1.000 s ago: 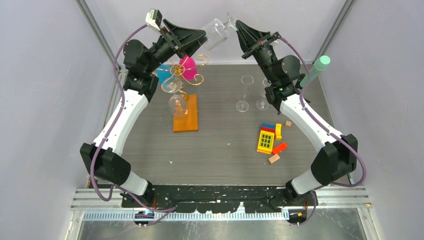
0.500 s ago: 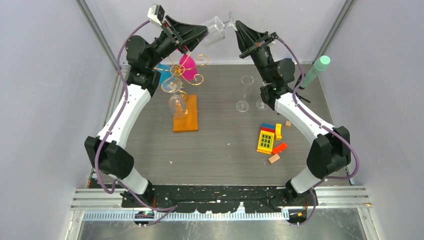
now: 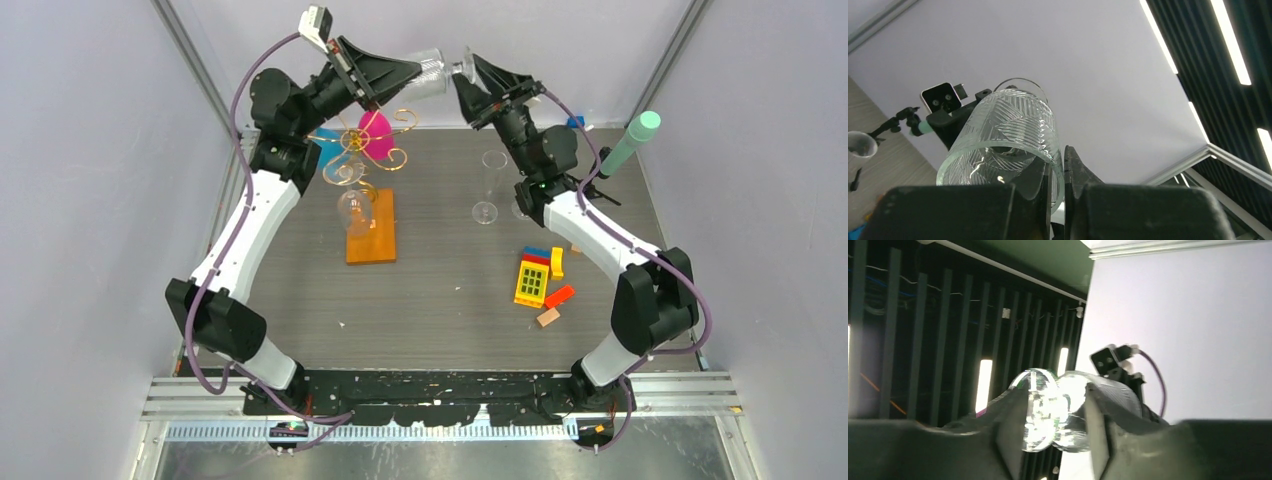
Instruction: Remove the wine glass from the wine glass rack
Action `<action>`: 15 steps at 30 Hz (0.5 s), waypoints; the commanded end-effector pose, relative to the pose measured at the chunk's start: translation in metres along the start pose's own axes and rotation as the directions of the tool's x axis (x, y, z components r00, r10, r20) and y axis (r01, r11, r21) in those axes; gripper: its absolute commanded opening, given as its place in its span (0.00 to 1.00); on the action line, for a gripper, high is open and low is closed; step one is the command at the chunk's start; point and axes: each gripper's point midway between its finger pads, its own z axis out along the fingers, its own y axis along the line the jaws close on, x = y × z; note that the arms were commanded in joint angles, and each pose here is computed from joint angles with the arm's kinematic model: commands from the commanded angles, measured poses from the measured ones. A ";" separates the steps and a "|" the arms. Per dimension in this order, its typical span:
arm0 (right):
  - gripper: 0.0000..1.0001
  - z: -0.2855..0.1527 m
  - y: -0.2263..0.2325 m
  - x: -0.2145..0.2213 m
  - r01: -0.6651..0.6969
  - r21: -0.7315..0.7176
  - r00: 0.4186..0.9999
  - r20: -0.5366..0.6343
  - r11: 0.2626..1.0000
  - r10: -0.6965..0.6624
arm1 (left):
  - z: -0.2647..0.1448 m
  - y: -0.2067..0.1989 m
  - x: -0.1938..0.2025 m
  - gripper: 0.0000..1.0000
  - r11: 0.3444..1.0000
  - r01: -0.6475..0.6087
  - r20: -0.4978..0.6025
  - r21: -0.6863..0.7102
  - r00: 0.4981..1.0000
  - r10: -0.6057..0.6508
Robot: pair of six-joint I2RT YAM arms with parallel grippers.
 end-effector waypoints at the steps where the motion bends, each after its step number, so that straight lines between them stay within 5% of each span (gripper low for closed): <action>1: 0.61 -0.009 -0.001 0.000 -0.226 0.037 0.974 0.027 0.973 0.225 | -0.012 -0.046 0.025 0.00 0.978 -0.206 -0.078 0.028 0.975 0.207; 4: 0.77 -0.021 -0.011 -0.013 -0.120 0.094 0.989 0.096 0.988 0.111 | -0.017 -0.036 0.025 0.00 0.959 -0.279 -0.090 -0.053 0.958 0.273; 10: 0.80 -0.052 -0.011 -0.034 0.187 0.310 0.949 0.186 0.932 -0.253 | -0.016 -0.020 0.045 0.00 0.915 -0.375 -0.178 -0.149 0.920 0.349; 14: 0.79 -0.073 -0.014 -0.044 0.378 0.519 0.844 0.146 0.766 -0.516 | -0.014 0.000 0.067 0.00 0.840 -0.483 -0.276 -0.246 0.866 0.417; 15: 0.78 -0.088 -0.026 -0.056 0.409 0.613 0.797 0.121 0.676 -0.592 | -0.014 0.006 0.075 0.00 0.821 -0.504 -0.306 -0.267 0.852 0.424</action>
